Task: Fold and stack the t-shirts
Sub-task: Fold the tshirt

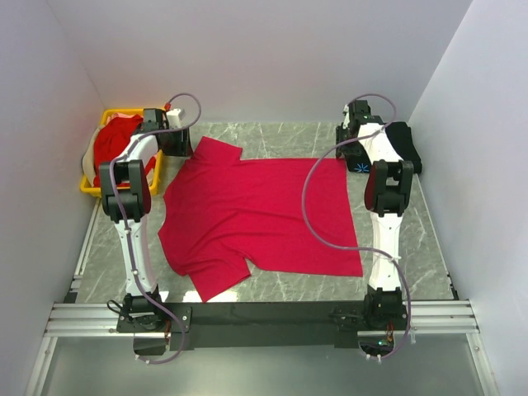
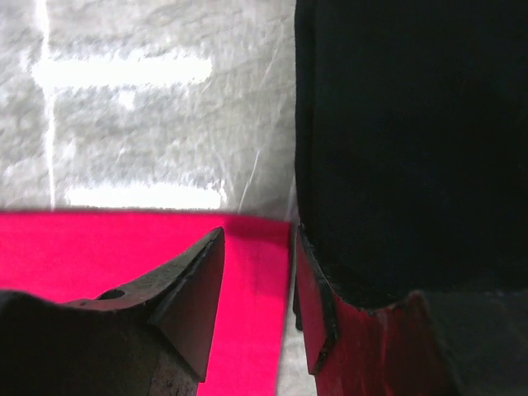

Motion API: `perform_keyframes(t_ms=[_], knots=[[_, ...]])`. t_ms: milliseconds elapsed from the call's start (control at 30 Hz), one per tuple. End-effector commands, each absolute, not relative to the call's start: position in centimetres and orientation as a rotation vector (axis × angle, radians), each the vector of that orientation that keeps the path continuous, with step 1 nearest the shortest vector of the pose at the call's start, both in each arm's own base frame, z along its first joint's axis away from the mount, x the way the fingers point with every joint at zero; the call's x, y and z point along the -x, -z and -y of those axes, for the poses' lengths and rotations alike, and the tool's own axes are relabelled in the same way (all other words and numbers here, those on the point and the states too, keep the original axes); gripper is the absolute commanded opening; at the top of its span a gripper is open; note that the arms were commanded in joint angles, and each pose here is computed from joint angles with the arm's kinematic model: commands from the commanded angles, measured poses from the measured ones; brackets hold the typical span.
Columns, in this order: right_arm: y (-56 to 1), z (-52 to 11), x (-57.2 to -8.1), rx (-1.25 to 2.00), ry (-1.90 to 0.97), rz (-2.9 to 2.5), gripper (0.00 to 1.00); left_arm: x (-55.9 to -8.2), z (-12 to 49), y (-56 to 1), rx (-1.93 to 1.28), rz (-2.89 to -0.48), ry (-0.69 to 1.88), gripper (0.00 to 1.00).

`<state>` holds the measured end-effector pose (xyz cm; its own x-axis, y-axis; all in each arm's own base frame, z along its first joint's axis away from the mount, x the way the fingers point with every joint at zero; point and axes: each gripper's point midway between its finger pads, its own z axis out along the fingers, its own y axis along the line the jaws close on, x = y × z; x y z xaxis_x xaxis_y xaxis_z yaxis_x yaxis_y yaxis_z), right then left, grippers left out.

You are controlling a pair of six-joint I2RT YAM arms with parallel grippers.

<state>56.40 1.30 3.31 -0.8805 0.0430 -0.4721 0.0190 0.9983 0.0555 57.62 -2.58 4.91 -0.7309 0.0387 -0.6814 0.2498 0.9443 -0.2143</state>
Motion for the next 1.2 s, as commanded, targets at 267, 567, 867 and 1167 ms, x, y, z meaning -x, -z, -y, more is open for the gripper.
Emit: perform_keyframes(t_ms=[267, 567, 867, 1167], knots=[[-1.5, -1.8, -56.6, -0.062, -0.116, -2.682, 0.0, -58.8, 2.3, -5.0, -0.192, -2.352, 0.357, 0.61], [-2.8, -2.3, -57.0, -0.022, -0.158, -2.638, 0.0, -58.2, 4.4, -3.7, -0.245, -2.368, 0.474, 0.59], [-4.6, -2.4, -58.0, -0.01, -0.163, -2.575, 0.0, -58.4, 6.3, -3.7, -0.258, -2.335, 0.607, 0.45], [-5.9, -2.2, -59.0, -0.01, -0.148, -2.523, 0.0, -59.4, 7.1, -4.3, -0.258, -2.294, 0.611, 0.14]])
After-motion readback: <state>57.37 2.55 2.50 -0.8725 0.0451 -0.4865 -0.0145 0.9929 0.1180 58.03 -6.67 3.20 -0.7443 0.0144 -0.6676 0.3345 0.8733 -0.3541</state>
